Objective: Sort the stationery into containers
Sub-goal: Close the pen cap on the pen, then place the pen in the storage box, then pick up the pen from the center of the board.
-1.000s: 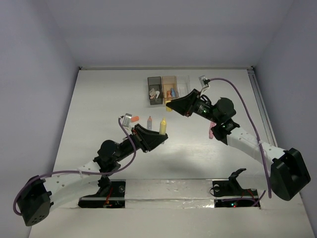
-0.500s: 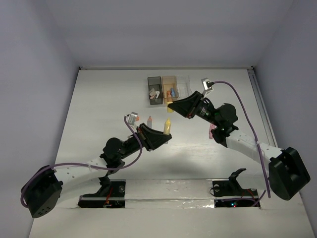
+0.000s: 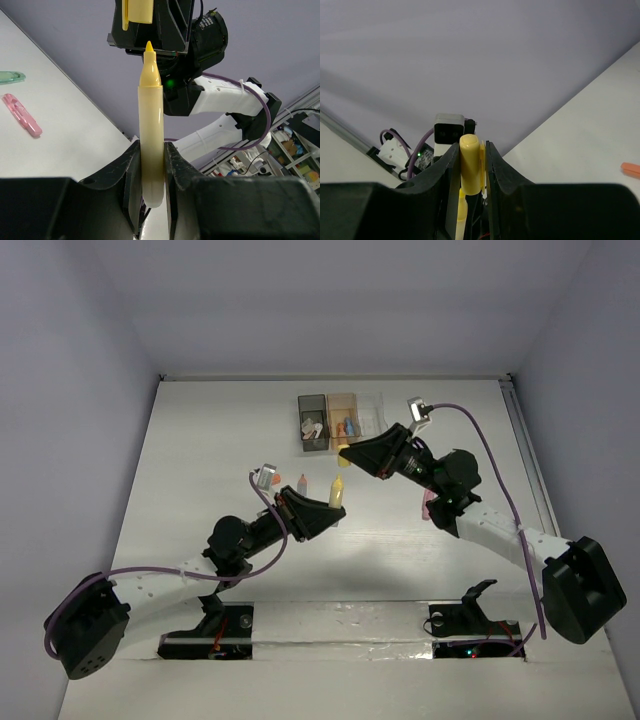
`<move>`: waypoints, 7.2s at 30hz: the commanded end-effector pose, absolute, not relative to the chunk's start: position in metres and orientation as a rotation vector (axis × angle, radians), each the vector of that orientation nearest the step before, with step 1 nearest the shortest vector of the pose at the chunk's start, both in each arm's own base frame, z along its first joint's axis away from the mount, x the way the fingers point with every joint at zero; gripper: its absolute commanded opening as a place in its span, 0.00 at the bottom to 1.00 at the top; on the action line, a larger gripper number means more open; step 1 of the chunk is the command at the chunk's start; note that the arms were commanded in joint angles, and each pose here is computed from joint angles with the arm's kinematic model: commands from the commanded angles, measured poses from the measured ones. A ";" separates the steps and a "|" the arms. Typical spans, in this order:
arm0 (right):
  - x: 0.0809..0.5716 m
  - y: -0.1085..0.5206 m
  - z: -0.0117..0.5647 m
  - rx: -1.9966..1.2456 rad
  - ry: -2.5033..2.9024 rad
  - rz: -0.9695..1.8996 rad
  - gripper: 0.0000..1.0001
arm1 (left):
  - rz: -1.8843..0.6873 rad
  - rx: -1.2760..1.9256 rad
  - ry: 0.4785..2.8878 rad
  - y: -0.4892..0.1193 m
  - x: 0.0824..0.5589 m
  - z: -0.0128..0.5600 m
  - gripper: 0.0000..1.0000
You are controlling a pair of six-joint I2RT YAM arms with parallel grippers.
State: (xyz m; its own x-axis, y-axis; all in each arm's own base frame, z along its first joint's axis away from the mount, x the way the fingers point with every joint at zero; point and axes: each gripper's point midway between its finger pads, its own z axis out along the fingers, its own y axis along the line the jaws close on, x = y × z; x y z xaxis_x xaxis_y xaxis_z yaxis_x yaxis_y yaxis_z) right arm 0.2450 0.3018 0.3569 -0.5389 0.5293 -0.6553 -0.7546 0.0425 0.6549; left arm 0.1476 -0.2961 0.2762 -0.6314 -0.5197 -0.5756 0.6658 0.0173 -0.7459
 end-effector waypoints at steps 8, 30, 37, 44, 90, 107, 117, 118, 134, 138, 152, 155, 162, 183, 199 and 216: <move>0.233 0.309 0.369 -0.301 1.271 1.675 0.01 | -1.778 0.198 1.287 -0.293 0.146 0.316 0.00; 0.221 0.314 0.365 -0.283 1.266 1.617 0.01 | -1.725 0.186 1.242 -0.288 0.153 0.328 0.00; 0.223 0.312 0.362 -0.266 1.268 1.611 0.01 | -1.673 0.172 1.236 -0.284 0.158 0.331 0.00; 0.214 0.321 0.359 -0.276 1.267 1.636 0.01 | -1.635 0.167 1.218 -0.281 0.163 0.337 0.00; 0.168 0.348 0.270 -0.416 1.585 1.677 0.00 | -1.555 0.223 1.046 -0.252 0.157 0.412 0.00; 0.136 0.358 0.213 -0.434 1.750 1.709 0.00 | -1.519 0.242 0.978 -0.238 0.163 0.442 0.00; 0.121 0.356 0.180 -0.418 1.847 1.692 0.00 | -1.457 0.223 0.931 -0.219 0.167 0.462 0.00; 0.120 0.355 0.178 -0.418 1.856 1.685 0.00 | -1.448 0.220 0.926 -0.216 0.168 0.463 0.00; 0.234 0.346 0.260 -0.138 1.653 1.266 0.00 | -1.335 0.223 1.296 -0.221 0.177 0.365 0.99; 0.274 0.338 0.279 -0.096 1.603 1.193 0.00 | -1.181 0.145 1.346 -0.189 0.173 0.350 0.99; 0.494 0.227 0.236 -0.055 1.837 0.666 0.00 | -1.168 0.136 1.492 -0.197 0.181 0.282 0.99; 0.533 0.208 0.216 -0.063 1.935 0.597 0.00 | -1.182 0.135 1.492 -0.200 0.182 0.275 0.99; 0.581 0.213 0.190 -0.105 2.027 0.535 0.00 | -1.172 0.132 1.534 -0.203 0.187 0.254 0.99; 0.478 0.154 0.161 0.135 2.115 0.394 0.71 | -1.223 0.170 1.538 -0.214 0.183 0.252 0.99; 0.350 0.067 0.063 0.371 2.439 0.104 0.77 | -1.283 0.224 1.495 -0.219 0.170 0.254 0.99; 0.352 0.052 0.042 0.377 2.548 -0.030 0.62 | -1.317 0.257 1.491 -0.226 0.166 0.251 0.99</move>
State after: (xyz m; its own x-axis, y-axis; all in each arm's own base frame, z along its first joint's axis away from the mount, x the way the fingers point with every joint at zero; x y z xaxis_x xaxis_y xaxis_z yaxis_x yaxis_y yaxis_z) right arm 0.3495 0.0603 0.0251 -0.8208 0.2682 -0.5043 0.2647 0.9610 0.0802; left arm 0.1718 -0.2224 0.2335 -0.4283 -0.4399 -0.7893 0.6809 0.4171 -0.6020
